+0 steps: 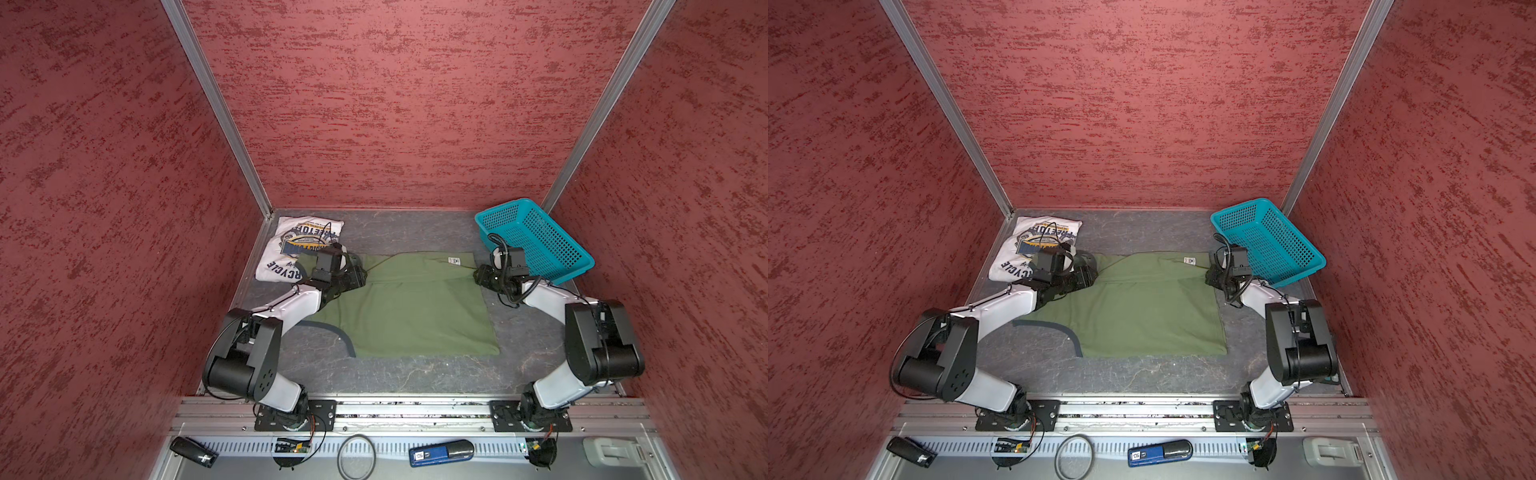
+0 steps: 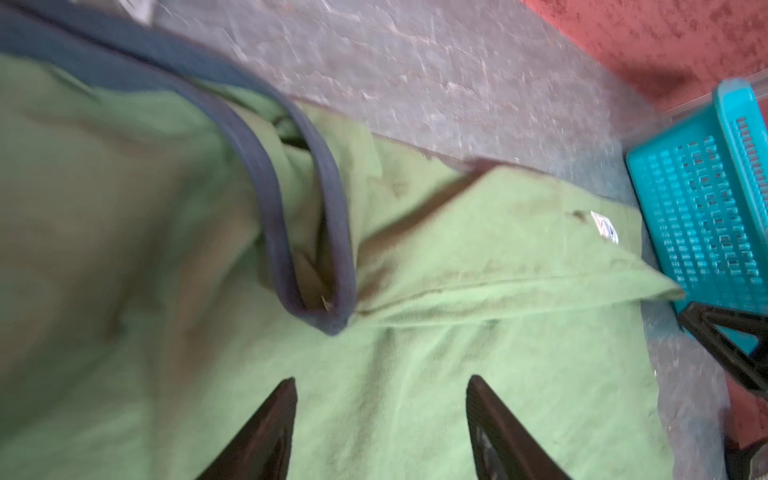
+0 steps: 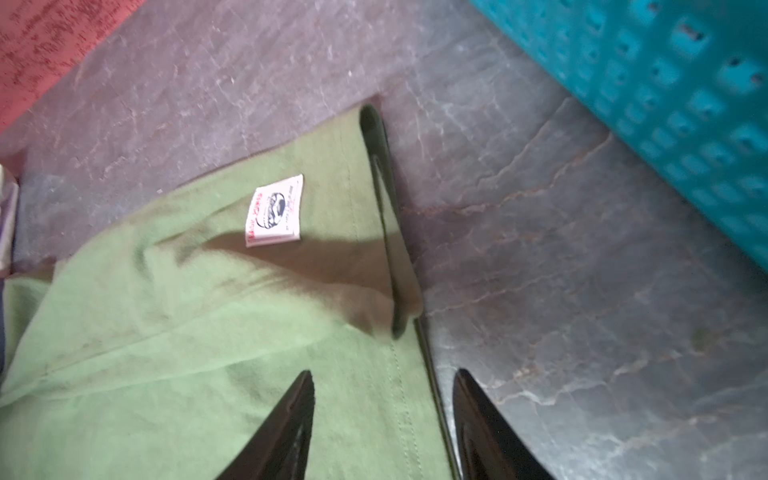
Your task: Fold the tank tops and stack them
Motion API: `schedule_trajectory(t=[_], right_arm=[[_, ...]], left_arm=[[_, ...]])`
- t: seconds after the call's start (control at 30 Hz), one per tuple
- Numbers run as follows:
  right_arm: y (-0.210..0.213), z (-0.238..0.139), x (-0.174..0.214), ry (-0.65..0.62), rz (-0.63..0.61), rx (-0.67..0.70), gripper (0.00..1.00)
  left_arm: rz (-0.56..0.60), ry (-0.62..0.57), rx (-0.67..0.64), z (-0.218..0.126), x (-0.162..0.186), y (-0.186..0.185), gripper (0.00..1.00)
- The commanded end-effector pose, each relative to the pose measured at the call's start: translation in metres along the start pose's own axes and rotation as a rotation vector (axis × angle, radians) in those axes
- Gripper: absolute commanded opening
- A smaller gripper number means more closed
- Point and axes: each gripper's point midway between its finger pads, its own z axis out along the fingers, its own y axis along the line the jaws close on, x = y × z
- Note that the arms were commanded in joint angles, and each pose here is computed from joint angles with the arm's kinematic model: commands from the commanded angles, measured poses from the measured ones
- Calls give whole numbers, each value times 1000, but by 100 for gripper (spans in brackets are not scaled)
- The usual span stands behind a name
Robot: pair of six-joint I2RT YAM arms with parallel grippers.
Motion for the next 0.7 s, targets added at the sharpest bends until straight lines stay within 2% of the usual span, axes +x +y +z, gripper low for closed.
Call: schedule_trajectory(t=[0.0, 0.2, 0.37, 0.53, 0.67], right_arm=[[0, 0, -23, -24, 6, 48, 55], [3, 26, -39, 45, 10, 76, 55], [2, 44, -41, 93, 10, 88, 55], [-1, 52, -35, 125, 5, 94, 53], [-3, 54, -30, 135, -1, 92, 47]], left_arm=[[-38, 46, -74, -2, -16, 2, 65], [-97, 168, -165, 30, -8, 14, 57], [-102, 216, -177, 51, -1, 15, 54], [-95, 245, -165, 65, 7, 12, 42], [-93, 245, -162, 67, 9, 14, 32]])
